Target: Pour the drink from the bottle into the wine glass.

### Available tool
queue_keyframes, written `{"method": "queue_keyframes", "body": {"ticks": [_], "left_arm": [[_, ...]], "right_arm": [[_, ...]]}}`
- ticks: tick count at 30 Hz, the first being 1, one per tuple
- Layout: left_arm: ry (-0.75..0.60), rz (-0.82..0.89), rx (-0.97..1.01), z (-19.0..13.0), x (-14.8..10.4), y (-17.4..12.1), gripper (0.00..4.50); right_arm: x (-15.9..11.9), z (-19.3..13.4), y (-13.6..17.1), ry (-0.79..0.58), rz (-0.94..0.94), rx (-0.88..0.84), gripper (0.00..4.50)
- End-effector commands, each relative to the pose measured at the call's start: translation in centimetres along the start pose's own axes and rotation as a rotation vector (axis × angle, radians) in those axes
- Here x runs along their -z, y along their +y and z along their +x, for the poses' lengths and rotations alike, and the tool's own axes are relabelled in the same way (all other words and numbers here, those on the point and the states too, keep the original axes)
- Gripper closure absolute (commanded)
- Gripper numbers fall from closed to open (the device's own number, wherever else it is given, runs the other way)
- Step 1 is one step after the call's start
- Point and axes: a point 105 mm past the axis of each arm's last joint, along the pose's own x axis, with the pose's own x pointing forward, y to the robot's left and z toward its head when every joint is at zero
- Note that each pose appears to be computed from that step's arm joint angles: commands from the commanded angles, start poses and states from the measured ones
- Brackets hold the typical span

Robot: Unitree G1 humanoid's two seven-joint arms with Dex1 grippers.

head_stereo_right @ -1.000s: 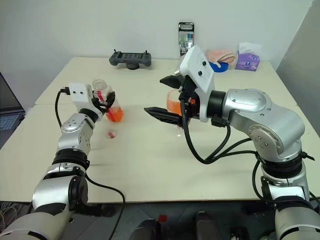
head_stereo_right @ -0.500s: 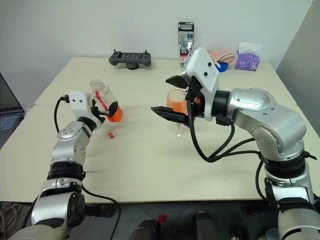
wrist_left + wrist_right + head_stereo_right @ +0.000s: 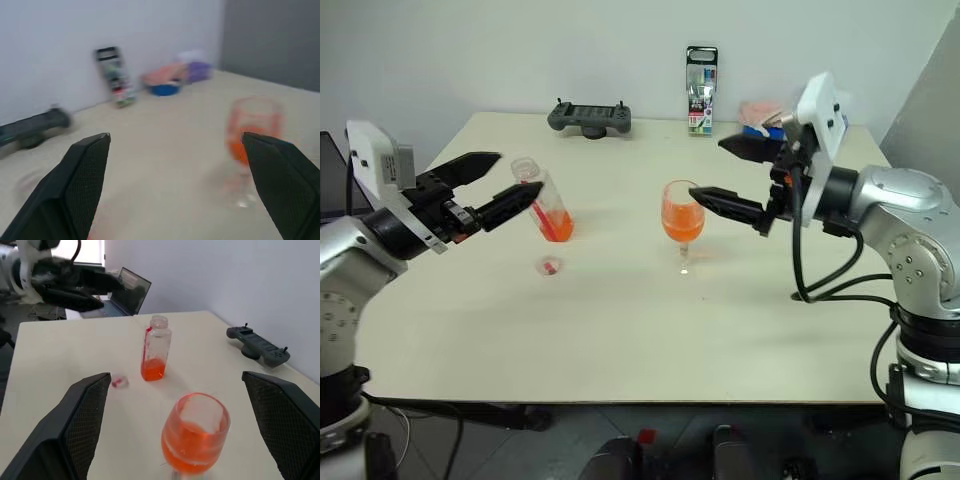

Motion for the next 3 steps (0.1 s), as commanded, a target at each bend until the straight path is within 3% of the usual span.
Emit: {"method": "queue_keyframes", "body": {"ticks": [1, 3], "left_arm": [[0.031, 0.023, 0.097, 0.62, -0.47, -1.13, 0.03], [0.027, 0.036, 0.103, 0.92, -0.72, -0.96, 0.03]], "right_arm": [[0.21, -0.85, -0.73, 0.006, -0.040, 0.023, 0.00], [0.67, -0.70, -0.80, 0.010, -0.039, 0.022, 0.00]]}}
